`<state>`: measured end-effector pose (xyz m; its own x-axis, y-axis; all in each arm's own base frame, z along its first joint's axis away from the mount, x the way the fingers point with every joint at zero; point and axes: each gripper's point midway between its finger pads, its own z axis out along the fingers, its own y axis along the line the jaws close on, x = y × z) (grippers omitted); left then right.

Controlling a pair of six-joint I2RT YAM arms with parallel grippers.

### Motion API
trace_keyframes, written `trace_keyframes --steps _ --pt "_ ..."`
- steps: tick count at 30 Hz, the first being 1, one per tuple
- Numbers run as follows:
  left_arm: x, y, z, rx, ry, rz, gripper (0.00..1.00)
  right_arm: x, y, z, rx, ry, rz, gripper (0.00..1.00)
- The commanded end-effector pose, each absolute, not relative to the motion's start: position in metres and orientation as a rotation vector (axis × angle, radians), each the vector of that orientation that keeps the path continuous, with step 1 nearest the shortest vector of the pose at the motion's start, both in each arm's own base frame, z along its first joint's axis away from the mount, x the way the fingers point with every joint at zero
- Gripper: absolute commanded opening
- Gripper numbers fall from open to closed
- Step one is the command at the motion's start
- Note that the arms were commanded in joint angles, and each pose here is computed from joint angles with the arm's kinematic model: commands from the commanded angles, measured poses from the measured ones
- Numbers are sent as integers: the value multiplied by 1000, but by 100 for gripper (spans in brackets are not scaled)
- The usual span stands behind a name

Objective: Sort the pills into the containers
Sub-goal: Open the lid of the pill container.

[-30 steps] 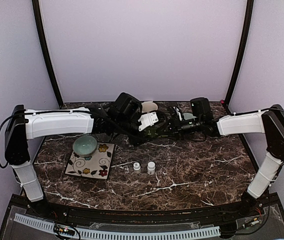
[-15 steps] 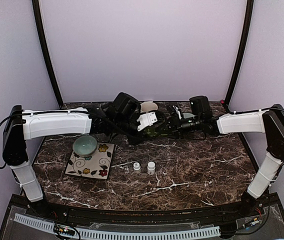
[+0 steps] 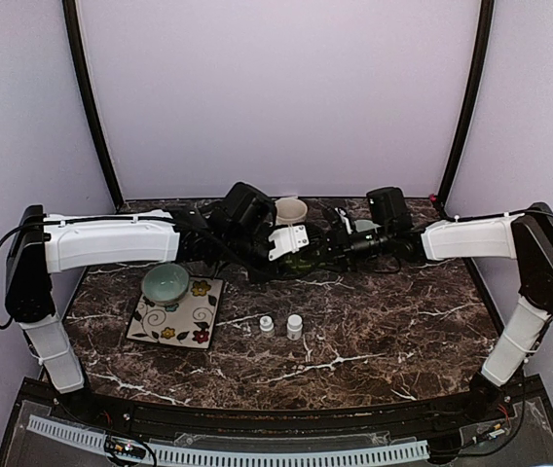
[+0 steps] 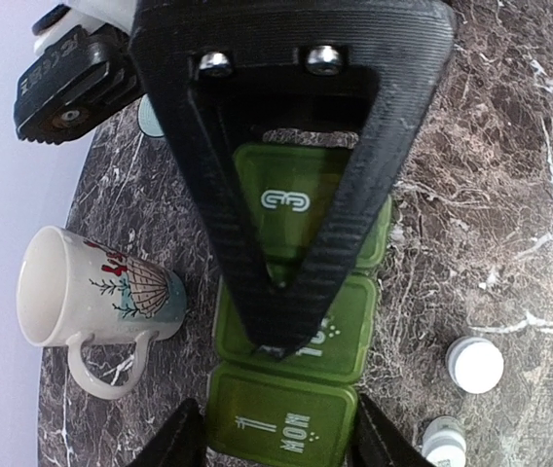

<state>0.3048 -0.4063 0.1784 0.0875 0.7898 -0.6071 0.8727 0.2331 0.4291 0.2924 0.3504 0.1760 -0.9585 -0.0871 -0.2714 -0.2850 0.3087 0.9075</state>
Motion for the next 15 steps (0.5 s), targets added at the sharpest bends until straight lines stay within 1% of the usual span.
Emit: trace_keyframes --steps 1,8,15 --pt "301 -415 198 1582 1628 -145 47 283 359 174 -369 2425 1747 0" --pt "294 -416 193 1628 1633 -163 37 282 360 171 -388 2457 1719 0" --pt "289 -418 194 1638 1660 -213 34 285 357 165 -427 2475 1630 0"
